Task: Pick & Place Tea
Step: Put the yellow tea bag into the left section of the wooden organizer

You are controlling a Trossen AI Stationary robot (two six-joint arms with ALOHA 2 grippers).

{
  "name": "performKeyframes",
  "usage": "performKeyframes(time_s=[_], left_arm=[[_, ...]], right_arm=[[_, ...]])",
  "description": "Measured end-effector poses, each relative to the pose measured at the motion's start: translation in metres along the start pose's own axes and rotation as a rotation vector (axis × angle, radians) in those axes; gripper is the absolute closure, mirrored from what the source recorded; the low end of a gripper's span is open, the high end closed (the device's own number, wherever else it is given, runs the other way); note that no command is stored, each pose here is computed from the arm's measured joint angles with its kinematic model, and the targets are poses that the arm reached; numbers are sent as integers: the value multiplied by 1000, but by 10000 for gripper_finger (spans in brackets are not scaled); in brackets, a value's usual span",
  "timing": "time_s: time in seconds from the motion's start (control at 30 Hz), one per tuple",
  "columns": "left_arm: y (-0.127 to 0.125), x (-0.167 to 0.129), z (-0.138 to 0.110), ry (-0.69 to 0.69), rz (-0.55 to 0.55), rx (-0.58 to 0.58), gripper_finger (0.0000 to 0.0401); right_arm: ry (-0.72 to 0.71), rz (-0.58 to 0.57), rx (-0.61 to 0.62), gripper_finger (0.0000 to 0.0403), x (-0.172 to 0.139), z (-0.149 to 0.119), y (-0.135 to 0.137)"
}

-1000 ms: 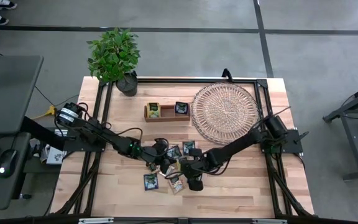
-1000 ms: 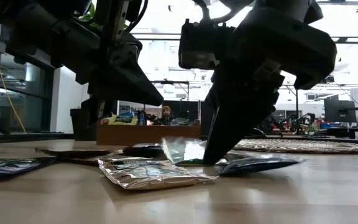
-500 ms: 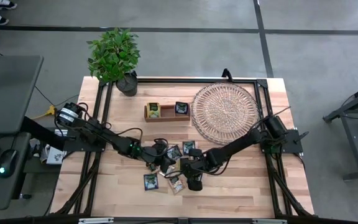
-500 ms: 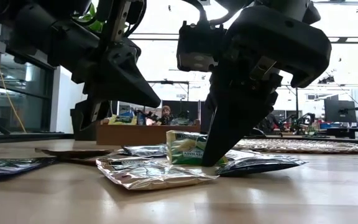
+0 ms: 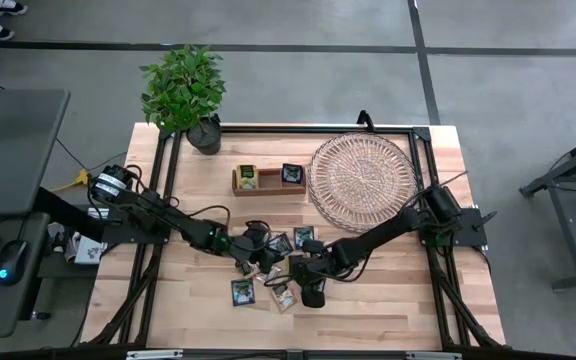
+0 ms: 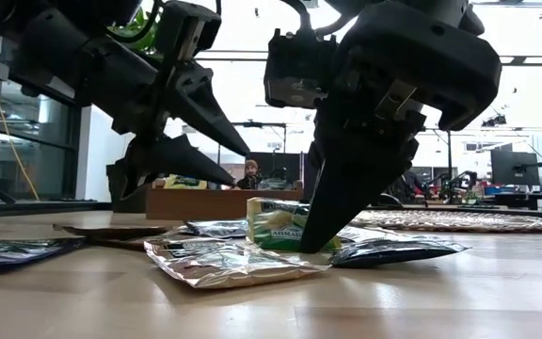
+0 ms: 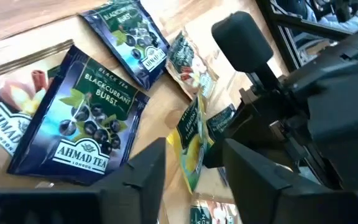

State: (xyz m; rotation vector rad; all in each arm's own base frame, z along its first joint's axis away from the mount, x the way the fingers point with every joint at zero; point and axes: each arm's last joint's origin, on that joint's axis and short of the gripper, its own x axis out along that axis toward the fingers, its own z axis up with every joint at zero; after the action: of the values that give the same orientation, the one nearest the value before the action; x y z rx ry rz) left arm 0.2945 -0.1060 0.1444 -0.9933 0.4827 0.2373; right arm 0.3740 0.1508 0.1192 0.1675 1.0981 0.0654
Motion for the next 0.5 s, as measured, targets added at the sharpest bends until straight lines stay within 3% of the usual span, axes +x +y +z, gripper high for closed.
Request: performKeyframes(time_s=[0.23,0.5], left_arm=[[12,14,-9,23,68,-36,208],[-1,47,-12,51,45,-55,208]], right_arm=[[-7,3,0,403,0,0,0],[-11,5,0,403,0,1,1]])
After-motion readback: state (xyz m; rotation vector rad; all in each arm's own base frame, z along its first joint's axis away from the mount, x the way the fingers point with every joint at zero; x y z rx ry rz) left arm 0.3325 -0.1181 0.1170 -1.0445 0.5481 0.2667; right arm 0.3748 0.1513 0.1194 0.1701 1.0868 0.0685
